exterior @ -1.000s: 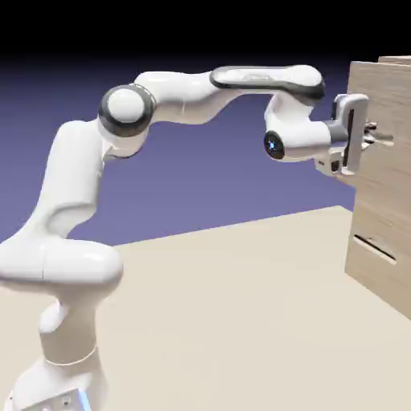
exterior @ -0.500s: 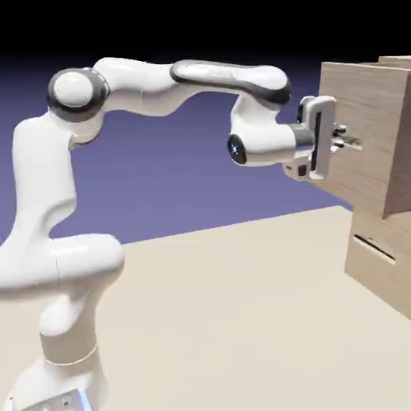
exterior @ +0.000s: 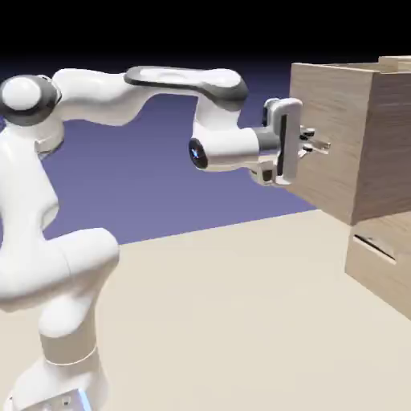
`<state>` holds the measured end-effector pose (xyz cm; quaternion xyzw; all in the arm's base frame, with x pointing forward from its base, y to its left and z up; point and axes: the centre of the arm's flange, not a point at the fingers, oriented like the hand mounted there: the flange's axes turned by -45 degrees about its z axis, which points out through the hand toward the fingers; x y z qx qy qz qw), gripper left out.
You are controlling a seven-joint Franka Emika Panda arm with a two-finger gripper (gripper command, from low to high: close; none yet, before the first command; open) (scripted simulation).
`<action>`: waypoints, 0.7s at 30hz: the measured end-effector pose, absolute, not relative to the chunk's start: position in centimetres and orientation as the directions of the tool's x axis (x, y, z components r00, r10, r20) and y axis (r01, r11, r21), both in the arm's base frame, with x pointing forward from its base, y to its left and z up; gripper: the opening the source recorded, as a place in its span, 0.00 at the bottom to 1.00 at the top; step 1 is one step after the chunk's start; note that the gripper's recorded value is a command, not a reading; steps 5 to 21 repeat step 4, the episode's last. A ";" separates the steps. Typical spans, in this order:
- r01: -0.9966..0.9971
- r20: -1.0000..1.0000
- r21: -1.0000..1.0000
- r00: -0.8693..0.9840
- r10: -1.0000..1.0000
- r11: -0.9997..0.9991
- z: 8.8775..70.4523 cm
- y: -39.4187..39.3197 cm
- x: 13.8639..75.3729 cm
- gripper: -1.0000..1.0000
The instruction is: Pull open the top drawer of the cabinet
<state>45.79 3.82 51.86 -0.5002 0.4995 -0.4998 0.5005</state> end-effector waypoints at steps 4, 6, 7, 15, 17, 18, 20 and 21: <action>0.000 0.000 -1.000 0.001 -1.000 0.000 51.8 3.8 44.7 1.00; 0.000 0.000 -1.000 0.001 -1.000 0.000 51.8 3.8 44.7 1.00; 0.000 0.000 -1.000 0.001 -1.000 0.000 51.8 3.8 44.7 1.00; 0.000 0.000 -1.000 0.001 -1.000 0.000 51.8 3.8 44.7 1.00; 0.000 0.000 -1.000 0.001 -1.000 0.000 51.8 3.8 44.7 1.00; 0.000 0.000 -1.000 0.001 -1.000 0.000 51.8 3.8 44.7 1.00; 0.000 0.000 -1.000 0.001 -1.000 0.000 51.8 3.8 44.7 1.00; 0.000 0.000 -1.000 0.001 -1.000 0.000 51.8 3.8 44.7 1.00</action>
